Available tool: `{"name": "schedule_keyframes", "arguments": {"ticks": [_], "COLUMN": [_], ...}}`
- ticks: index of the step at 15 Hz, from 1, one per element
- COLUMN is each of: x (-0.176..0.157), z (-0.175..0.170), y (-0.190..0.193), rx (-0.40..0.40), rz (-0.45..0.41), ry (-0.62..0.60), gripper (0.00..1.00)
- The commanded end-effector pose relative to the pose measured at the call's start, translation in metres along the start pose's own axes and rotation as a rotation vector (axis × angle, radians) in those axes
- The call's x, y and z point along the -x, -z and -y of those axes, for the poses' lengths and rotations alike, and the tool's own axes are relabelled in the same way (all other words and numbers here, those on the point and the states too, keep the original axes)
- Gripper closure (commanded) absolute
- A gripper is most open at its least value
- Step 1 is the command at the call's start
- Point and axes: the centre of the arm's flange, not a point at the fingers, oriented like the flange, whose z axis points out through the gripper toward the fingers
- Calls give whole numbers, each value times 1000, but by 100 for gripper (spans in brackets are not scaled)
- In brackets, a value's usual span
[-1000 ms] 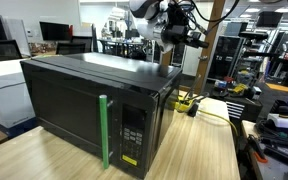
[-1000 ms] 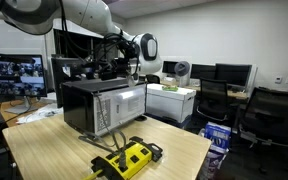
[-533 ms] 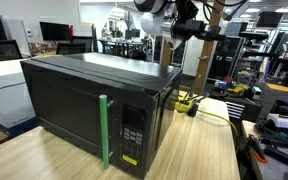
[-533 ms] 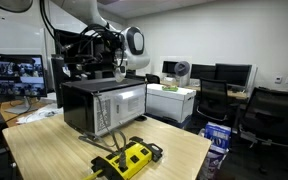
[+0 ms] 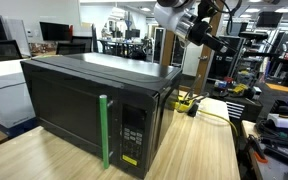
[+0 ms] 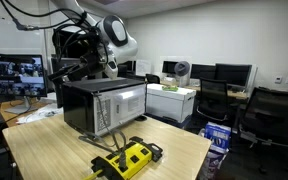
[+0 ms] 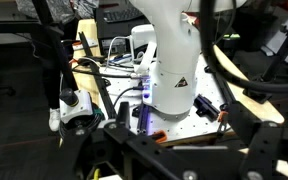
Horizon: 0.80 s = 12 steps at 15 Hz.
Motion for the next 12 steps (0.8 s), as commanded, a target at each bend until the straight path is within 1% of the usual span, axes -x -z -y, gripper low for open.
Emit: {"name": "schedule_keyframes", "arguments": {"ticks": [1, 3, 7, 8, 12], "x": [28, 28, 31, 32, 23], "z": [-6, -15, -35, -39, -43], "y": [-75, -85, -101, -101, -71], "rx": [58, 85, 106, 114, 101], "rz": [-166, -254, -449, -512, -744], "ry": [-76, -96, -124, -126, -103], "gripper": [0, 0, 0, 0, 0]}}
